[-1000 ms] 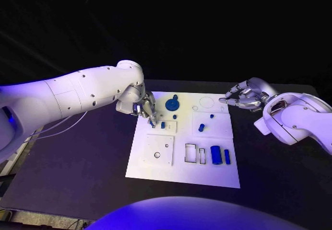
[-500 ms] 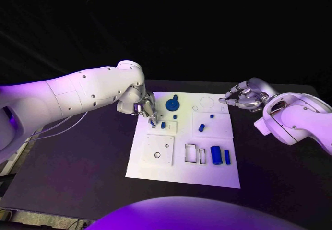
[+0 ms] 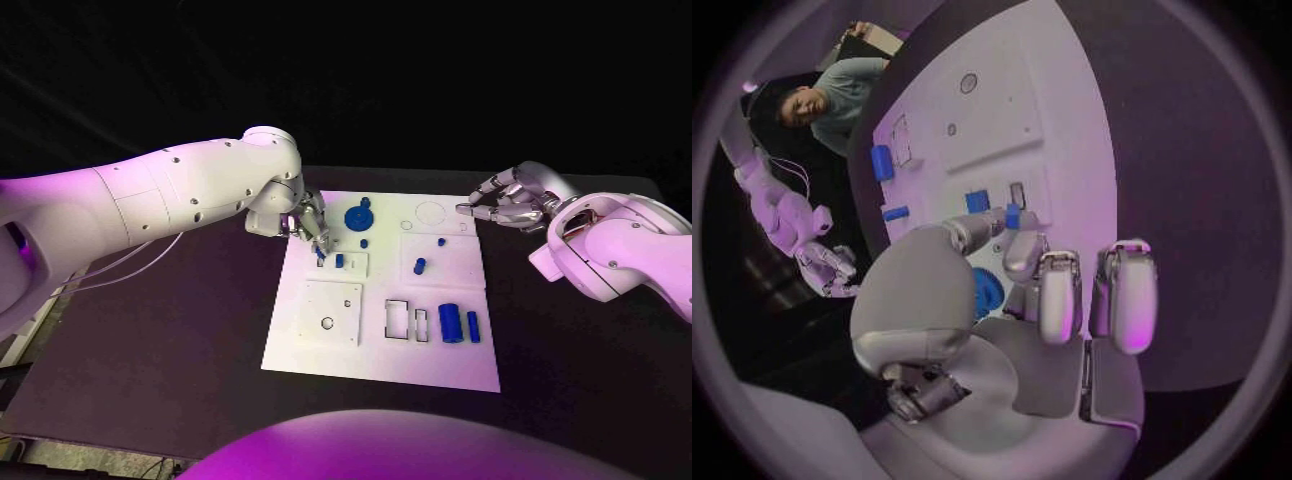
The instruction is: Assemble the parts on the task board
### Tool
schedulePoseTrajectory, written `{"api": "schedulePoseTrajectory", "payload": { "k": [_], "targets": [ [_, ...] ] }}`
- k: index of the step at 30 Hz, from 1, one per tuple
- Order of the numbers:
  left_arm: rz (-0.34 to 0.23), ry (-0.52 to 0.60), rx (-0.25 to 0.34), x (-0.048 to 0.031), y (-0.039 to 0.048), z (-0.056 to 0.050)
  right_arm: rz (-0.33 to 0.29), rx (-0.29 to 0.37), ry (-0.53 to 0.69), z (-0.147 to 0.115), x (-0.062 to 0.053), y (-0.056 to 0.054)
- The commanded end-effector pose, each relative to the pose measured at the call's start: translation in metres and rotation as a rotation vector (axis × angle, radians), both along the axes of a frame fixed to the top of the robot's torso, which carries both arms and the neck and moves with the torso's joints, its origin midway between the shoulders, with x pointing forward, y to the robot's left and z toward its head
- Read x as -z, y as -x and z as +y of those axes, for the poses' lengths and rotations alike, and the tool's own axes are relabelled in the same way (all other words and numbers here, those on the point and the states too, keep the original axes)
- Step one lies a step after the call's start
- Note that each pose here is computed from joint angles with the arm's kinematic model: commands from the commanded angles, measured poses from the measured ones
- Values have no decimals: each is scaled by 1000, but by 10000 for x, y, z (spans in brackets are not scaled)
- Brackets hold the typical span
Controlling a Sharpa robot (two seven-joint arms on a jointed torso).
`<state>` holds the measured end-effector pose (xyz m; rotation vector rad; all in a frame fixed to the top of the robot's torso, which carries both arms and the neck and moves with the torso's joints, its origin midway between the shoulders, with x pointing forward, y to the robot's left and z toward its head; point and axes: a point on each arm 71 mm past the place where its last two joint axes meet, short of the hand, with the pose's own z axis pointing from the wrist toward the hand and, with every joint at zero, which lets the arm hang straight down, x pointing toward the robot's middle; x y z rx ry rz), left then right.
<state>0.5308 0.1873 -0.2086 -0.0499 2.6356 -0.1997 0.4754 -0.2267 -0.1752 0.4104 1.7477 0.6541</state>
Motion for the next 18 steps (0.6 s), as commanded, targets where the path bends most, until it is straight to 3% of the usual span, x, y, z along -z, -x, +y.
{"api": "schedulePoseTrajectory", "payload": {
  "k": [1,12,18],
  "targets": [
    [-22,-12,-4,30,-1,-7,4,-16,11,17,7,5],
    [-15,-4,3,31,45,23,5,-16,12,16,8,5],
    [-17,37,-15,-2,125,90,5,-15,12,12,9,4]
  ]
}}
